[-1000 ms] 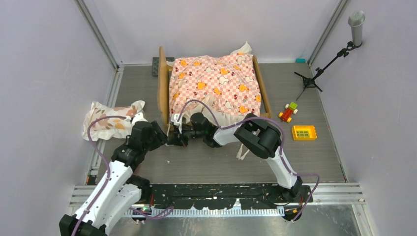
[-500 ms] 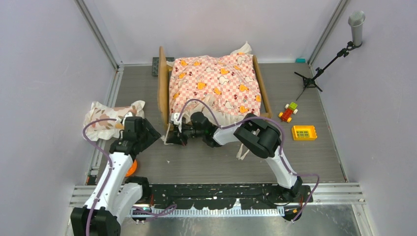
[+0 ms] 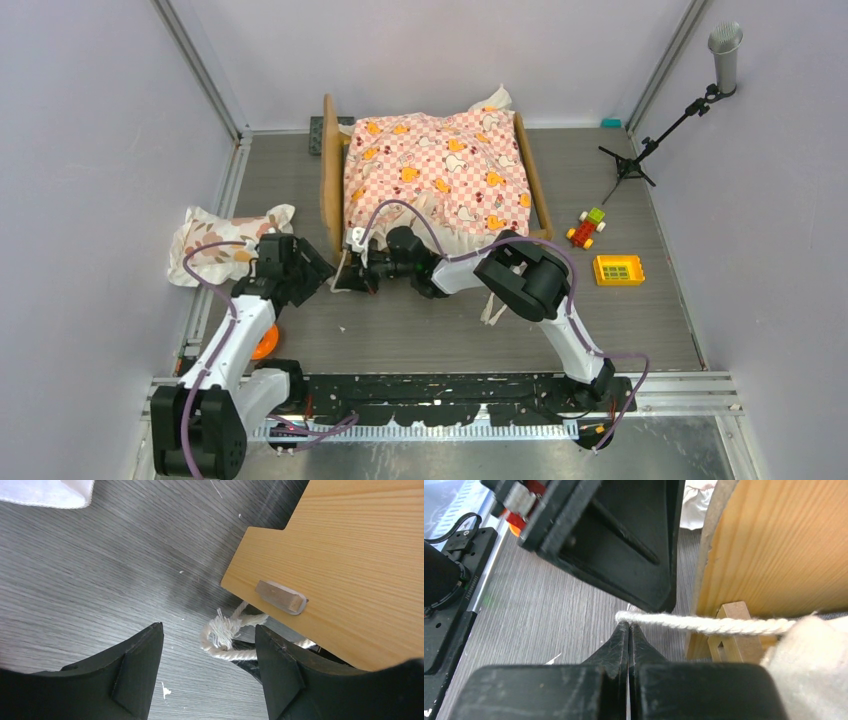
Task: Set up the pet bed
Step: Tie the ropes to the bed frame.
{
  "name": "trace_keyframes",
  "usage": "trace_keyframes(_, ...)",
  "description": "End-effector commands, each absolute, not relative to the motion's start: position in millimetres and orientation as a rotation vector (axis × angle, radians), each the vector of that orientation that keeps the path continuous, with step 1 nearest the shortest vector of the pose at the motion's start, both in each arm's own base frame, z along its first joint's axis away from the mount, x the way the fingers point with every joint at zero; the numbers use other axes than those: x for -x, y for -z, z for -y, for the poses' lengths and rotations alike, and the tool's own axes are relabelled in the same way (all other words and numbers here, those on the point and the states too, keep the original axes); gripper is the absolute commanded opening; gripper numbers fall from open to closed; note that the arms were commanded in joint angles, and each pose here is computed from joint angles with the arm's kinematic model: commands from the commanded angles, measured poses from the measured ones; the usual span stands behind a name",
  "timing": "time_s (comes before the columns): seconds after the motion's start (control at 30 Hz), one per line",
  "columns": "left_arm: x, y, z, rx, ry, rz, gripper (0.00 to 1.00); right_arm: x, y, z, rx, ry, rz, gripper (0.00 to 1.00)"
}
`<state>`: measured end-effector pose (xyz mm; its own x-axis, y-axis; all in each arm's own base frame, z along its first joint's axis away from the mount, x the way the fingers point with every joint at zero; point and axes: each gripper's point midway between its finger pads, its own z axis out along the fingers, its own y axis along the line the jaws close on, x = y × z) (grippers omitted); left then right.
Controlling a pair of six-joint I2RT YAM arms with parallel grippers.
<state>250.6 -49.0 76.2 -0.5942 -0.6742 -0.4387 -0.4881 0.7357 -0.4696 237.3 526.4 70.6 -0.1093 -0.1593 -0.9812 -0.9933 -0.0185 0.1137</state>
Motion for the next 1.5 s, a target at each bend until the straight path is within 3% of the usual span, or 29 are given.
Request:
trace_keyframes(0.0,-266,-84,56,0.872,0.485,-2.275,0.69,-239,-100,-538,1.282,-1.247,-1.273,0.01)
trace_keyframes(0.2,-266,-79,56,0.874,0.485,-2.278,0.66,-239,-102,-539,1.279,-1.254,-1.268,0.01)
trace_keyframes(0.43,-265,-75,60,0.876,0.513,-2.276,0.43,-241,-104,-539,1.266,-1.249,-1.266,0.01)
trace_keyframes(0.63,-263,-70,61,0.881,0.523,-2.283,0.40,-241,-105,-540,1.255,-1.253,-1.267,0.01)
trace_keyframes(0.73,-264,-70,62,0.882,0.533,-2.279,0.32,-242,-106,-540,1.250,-1.256,-1.267,0.01)
trace_keyframes(0.87,-266,-71,63,0.882,0.539,-2.275,0.11,-242,-105,-539,1.248,-1.254,-1.270,0.01)
trace_keyframes(0.93,-266,-70,63,0.881,0.535,-2.277,0.00,-242,-105,-538,1.247,-1.250,-1.273,0.06)
trace_keyframes(1.13,-265,-68,60,0.884,0.512,-2.278,0.00,-242,-106,-523,1.272,-1.175,-1.279,0.31)
trace_keyframes(1.47,-266,-70,60,0.880,0.516,-2.272,0.00,-244,-77,-474,1.440,-0.884,-1.347,0.48)
